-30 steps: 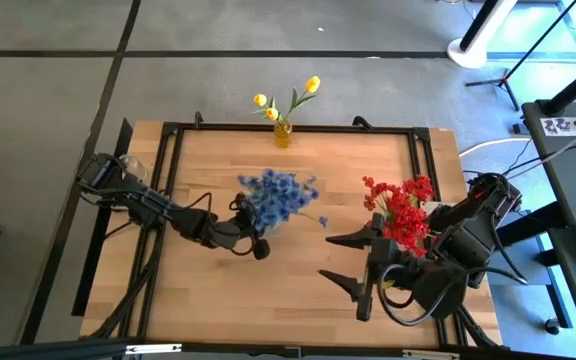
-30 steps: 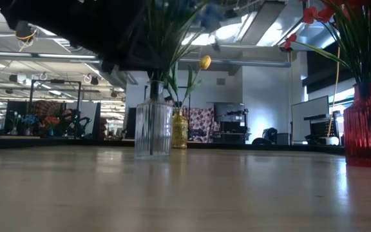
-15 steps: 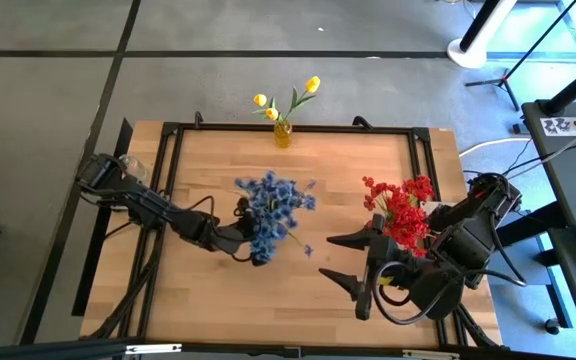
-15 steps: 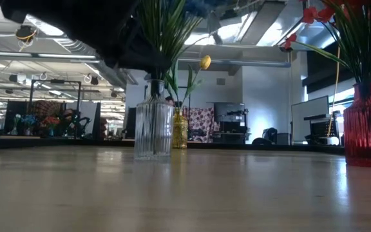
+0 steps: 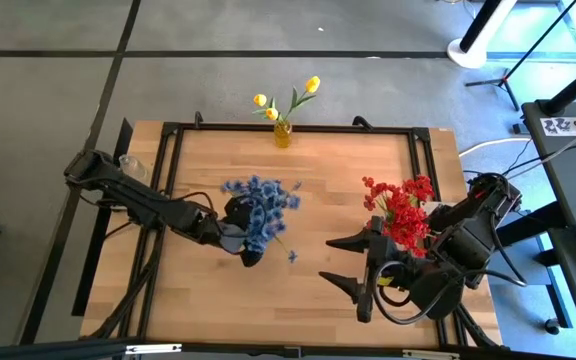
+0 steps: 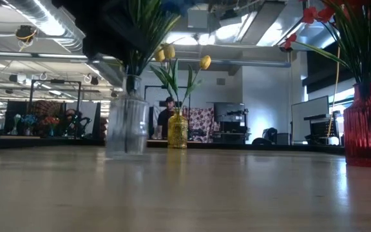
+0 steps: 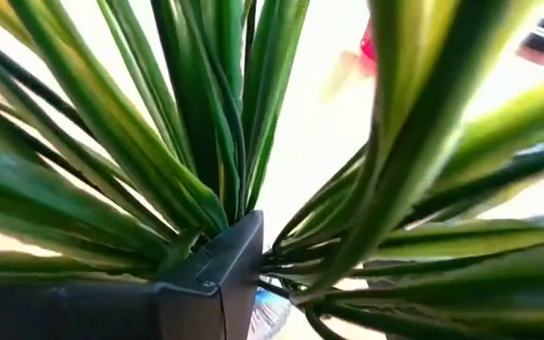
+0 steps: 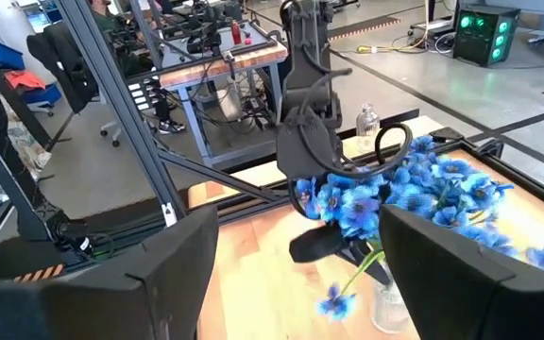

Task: Sort flowers into vase by color
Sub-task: Put the blue flower into the transparent vase

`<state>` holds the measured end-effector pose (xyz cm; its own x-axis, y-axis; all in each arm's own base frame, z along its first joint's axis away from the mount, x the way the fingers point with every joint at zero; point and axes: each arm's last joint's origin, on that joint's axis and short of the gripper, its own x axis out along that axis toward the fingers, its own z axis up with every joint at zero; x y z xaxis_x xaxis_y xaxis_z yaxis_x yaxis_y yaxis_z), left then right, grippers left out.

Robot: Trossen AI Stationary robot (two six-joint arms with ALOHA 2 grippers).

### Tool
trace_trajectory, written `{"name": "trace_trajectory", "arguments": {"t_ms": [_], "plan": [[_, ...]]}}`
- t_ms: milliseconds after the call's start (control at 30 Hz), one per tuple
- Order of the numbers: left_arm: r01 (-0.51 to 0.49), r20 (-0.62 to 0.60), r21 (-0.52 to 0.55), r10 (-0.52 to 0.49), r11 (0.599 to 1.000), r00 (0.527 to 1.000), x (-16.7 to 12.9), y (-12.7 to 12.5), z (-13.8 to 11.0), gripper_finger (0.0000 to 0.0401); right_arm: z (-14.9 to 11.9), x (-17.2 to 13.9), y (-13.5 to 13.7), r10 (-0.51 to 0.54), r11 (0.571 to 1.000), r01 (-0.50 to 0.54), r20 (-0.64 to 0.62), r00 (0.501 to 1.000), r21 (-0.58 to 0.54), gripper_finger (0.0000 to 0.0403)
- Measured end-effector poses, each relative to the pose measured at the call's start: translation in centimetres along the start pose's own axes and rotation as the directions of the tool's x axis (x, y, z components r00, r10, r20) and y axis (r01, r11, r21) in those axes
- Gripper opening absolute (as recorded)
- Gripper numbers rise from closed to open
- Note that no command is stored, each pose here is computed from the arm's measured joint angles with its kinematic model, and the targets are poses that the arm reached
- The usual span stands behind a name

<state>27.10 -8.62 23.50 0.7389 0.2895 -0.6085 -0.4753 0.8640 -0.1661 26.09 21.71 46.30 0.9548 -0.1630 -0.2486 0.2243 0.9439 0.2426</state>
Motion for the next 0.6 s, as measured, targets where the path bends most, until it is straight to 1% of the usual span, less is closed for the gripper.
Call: {"name": "trace_trajectory", "arguments": {"t_ms": [100,167,233,333,467,600], "plan": [[0.001,-0.004,-0.044,-0.001,0.999,1.000,-0.7,0.1,0.7,0.0170,-0.1,0.0,-0.1,-0.002,1.000,0.002,-0.006,1.000,-0.010,0.0294],[0.019,-0.008,-0.076,-0.019,0.997,1.000,-0.8,0.1,1.1,0.0170,-0.1,0.1,-0.1,-0.003,1.000,0.002,-0.012,1.000,-0.022,0.0294],[0.035,-0.024,-0.092,-0.037,0.995,0.999,-0.8,0.1,1.2,0.0170,-0.1,0.2,-0.3,-0.017,0.999,0.017,-0.012,1.000,-0.041,0.0294],[0.036,-0.058,-0.127,-0.044,0.991,0.997,-0.8,0.2,1.0,0.0170,-0.1,0.2,-0.3,-0.013,0.998,0.012,-0.017,1.000,-0.054,0.0294],[0.020,-0.118,-0.151,-0.038,0.988,0.992,-1.2,0.6,0.7,0.0170,-0.1,0.2,-0.3,-0.010,0.997,0.008,-0.019,1.000,-0.076,0.0294],[0.044,-0.109,-0.150,-0.061,0.988,0.992,-2.0,0.6,0.8,0.0170,-0.3,0.2,-0.4,-0.008,0.995,0.004,-0.041,0.999,-0.096,0.0294]]}}
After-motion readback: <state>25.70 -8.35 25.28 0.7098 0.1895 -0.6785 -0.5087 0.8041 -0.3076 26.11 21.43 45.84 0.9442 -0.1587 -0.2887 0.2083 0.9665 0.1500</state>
